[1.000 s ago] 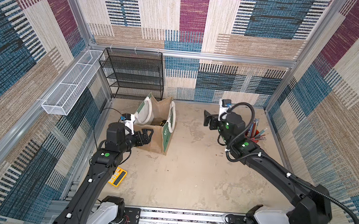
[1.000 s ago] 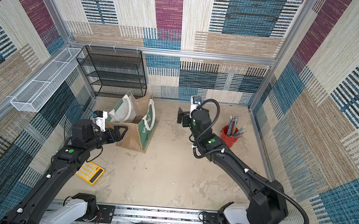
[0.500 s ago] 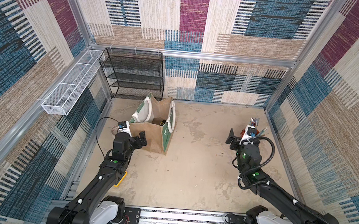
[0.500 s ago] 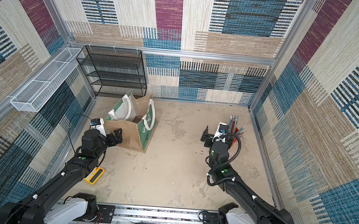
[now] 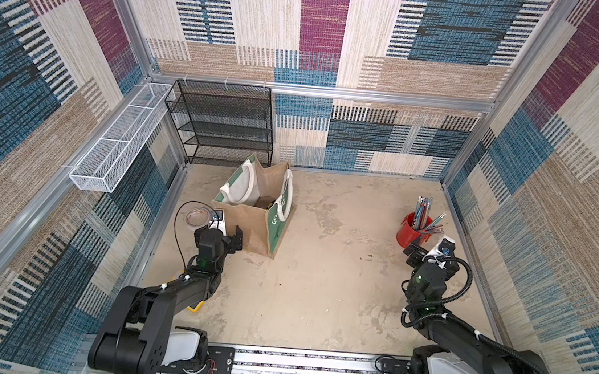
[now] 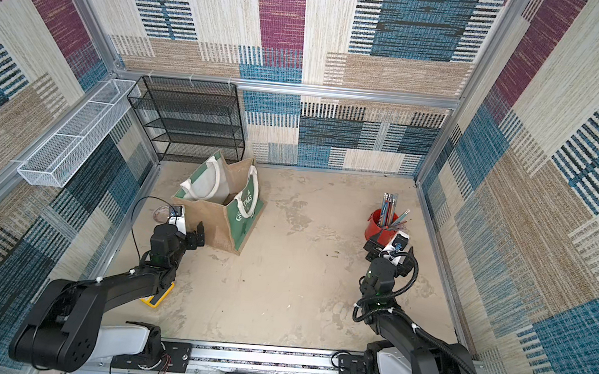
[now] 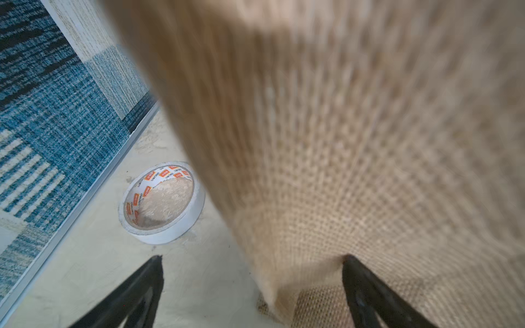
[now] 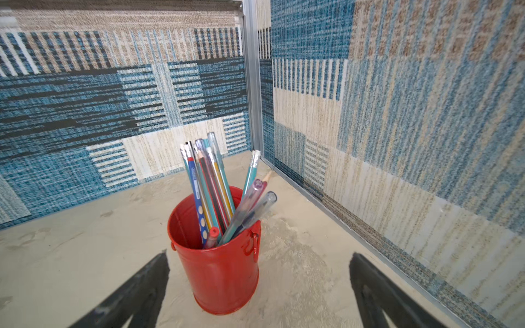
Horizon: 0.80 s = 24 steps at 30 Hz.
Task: Place the art knife into the pouch
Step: Reset both arms
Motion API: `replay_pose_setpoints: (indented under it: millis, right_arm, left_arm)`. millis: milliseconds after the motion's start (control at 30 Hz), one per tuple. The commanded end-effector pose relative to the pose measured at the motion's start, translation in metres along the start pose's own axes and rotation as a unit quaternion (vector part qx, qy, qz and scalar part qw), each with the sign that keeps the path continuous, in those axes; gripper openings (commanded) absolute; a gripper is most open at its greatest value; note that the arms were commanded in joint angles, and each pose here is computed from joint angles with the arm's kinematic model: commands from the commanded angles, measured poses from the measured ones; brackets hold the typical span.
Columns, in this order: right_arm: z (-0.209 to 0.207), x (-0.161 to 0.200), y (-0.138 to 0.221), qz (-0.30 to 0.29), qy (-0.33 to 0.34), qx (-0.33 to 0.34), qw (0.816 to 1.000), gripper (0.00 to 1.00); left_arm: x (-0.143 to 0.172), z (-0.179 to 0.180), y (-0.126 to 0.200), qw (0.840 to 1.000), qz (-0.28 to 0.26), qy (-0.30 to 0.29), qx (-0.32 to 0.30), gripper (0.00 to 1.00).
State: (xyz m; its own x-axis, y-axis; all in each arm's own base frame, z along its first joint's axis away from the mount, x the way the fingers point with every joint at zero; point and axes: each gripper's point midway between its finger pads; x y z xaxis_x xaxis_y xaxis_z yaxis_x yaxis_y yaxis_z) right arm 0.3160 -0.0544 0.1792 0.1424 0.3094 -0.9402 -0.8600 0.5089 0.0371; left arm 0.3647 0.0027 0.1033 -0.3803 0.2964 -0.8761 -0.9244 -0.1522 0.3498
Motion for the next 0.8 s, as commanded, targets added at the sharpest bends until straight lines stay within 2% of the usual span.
replay_pose_setpoints:
  millis: [0, 100, 133, 233, 300, 433, 567, 767]
  right_arm:
    - [0.003, -0.003, -0.007, -0.013, -0.033, -0.006, 0.999, 0.99]
    - [-0.001, 0.011, -0.010, -0.004, -0.036, -0.005, 0.999, 0.99]
    - [-0.002, 0.012, -0.011, -0.006, -0.036, -0.006, 0.999, 0.99]
    - [-0.001, 0.012, -0.018, -0.010, -0.034, -0.013, 0.999, 0.99]
    - [-0.003, 0.013, -0.024, -0.009, -0.034, -0.009, 0.999, 0.99]
    - [0.013, 0.023, -0.036, 0.008, -0.005, -0.049, 0.999, 0.99]
    - [0.052, 0.052, -0.053, 0.074, 0.056, -0.119, 0.989, 0.99]
    - [0.054, 0.056, -0.055, 0.084, 0.060, -0.122, 0.987, 0.99]
  left_arm:
    - [-0.017, 0.014, -0.001, 0.996, -0.072, -0.006, -0.048, 0.99]
    - [-0.005, 0.016, -0.007, 0.996, -0.071, 0.007, -0.057, 0.99]
    - [-0.008, 0.014, -0.011, 0.996, -0.073, -0.002, -0.052, 0.99]
    - [-0.007, 0.000, -0.022, 0.999, -0.031, -0.020, -0.003, 0.99]
    - [-0.008, 0.002, -0.026, 0.999, -0.037, -0.018, -0.001, 0.99]
    - [-0.008, 0.002, -0.026, 0.999, -0.037, -0.017, 0.000, 0.99]
    - [-0.008, 0.002, -0.026, 0.999, -0.035, -0.017, 0.001, 0.99]
    - [-0.007, 0.001, -0.026, 0.999, -0.034, -0.017, 0.002, 0.99]
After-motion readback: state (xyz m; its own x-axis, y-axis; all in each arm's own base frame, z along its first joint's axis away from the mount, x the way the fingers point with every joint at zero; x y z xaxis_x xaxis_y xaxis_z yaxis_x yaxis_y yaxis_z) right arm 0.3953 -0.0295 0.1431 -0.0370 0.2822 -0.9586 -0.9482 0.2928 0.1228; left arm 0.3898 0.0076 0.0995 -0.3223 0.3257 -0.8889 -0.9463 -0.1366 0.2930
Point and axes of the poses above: each gripper's point midway between its finger pads, its own y axis back along the fingers, its own z axis along the line the jaws close on, x = y × z, and after that the axes turned 15 degrees about -y, right-handed
